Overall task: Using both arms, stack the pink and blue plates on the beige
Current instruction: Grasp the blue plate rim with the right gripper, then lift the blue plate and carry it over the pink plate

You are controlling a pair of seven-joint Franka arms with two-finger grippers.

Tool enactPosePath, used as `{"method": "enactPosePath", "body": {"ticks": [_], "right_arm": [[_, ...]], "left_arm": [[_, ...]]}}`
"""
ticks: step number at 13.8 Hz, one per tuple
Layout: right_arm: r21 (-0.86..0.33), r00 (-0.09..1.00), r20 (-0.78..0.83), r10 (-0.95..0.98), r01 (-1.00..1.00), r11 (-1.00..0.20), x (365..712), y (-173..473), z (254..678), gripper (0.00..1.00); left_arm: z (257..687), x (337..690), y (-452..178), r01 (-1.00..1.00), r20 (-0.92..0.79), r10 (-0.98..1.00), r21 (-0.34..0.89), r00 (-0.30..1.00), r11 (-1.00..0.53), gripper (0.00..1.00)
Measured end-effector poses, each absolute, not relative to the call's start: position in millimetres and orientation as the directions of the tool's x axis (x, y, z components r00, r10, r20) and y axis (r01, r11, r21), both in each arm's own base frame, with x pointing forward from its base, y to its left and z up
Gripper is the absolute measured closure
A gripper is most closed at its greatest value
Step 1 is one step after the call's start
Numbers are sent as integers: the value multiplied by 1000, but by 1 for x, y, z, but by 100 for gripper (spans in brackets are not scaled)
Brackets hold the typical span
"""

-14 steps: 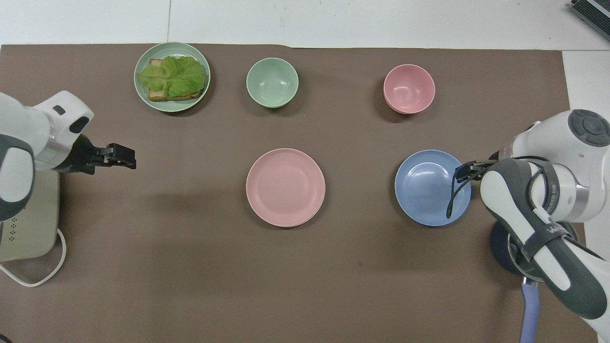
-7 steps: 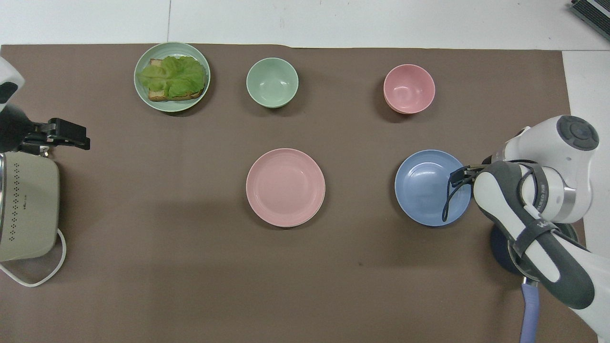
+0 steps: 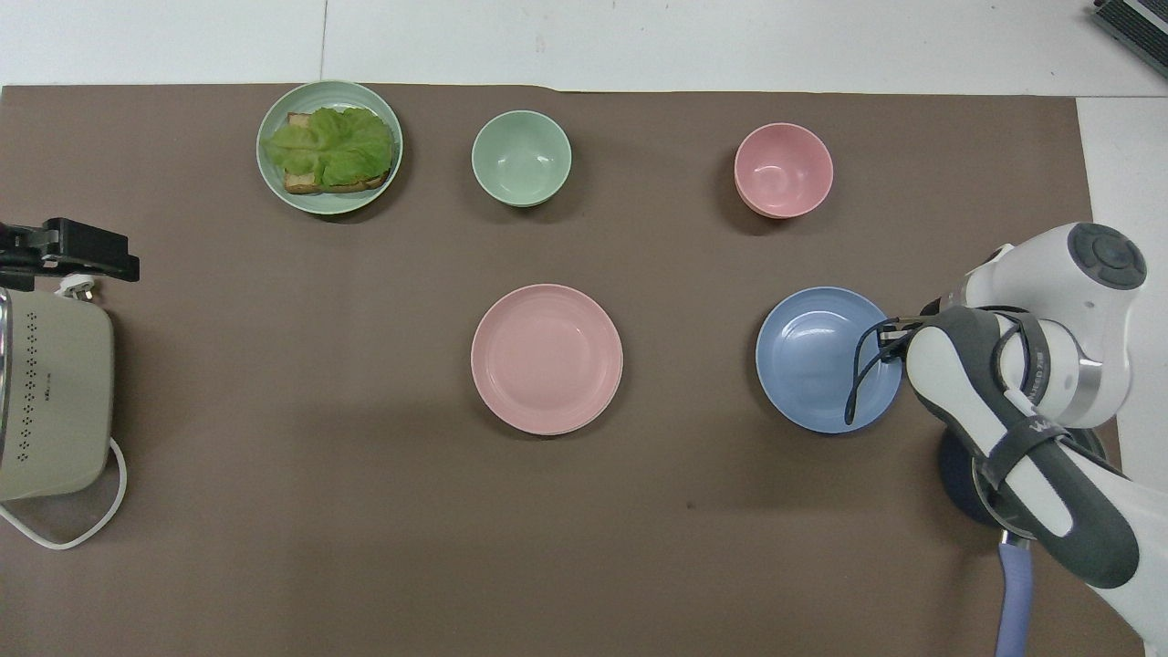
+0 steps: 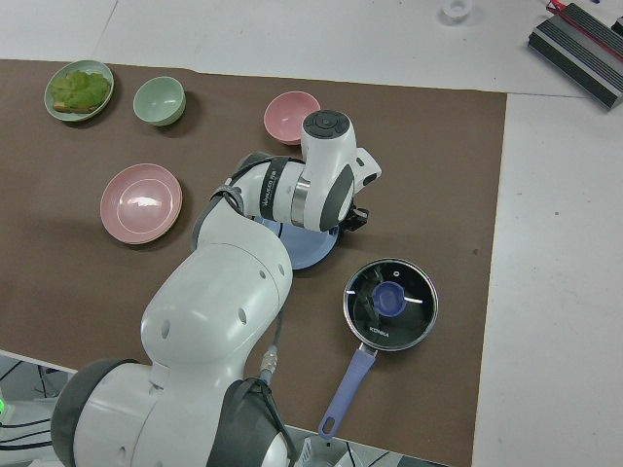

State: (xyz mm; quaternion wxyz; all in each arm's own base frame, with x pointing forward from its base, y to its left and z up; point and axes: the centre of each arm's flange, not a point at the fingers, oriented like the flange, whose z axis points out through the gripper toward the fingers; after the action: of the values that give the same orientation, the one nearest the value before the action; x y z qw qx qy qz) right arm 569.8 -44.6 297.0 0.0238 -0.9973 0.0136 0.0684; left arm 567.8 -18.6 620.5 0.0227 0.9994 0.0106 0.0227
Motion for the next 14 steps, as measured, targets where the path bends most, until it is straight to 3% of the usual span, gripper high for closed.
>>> {"method": "enactPosePath", "body": {"ticks": [4,9,14], "right_arm": [[-69,988,-150,48,38,-997,581,-45,339,95],[-82,992,-92,88,81,-993,580,-28,433,96],[-92,995,-56,78,72,-993,575,67,462,96]], "left_arm": [[620,568,-19,20,44,22,46,999,-999,0],[620,568,-18,22,43,24,46,999,-999,0],[620,568,-5,46,42,48,45,998,-998,0]]}}
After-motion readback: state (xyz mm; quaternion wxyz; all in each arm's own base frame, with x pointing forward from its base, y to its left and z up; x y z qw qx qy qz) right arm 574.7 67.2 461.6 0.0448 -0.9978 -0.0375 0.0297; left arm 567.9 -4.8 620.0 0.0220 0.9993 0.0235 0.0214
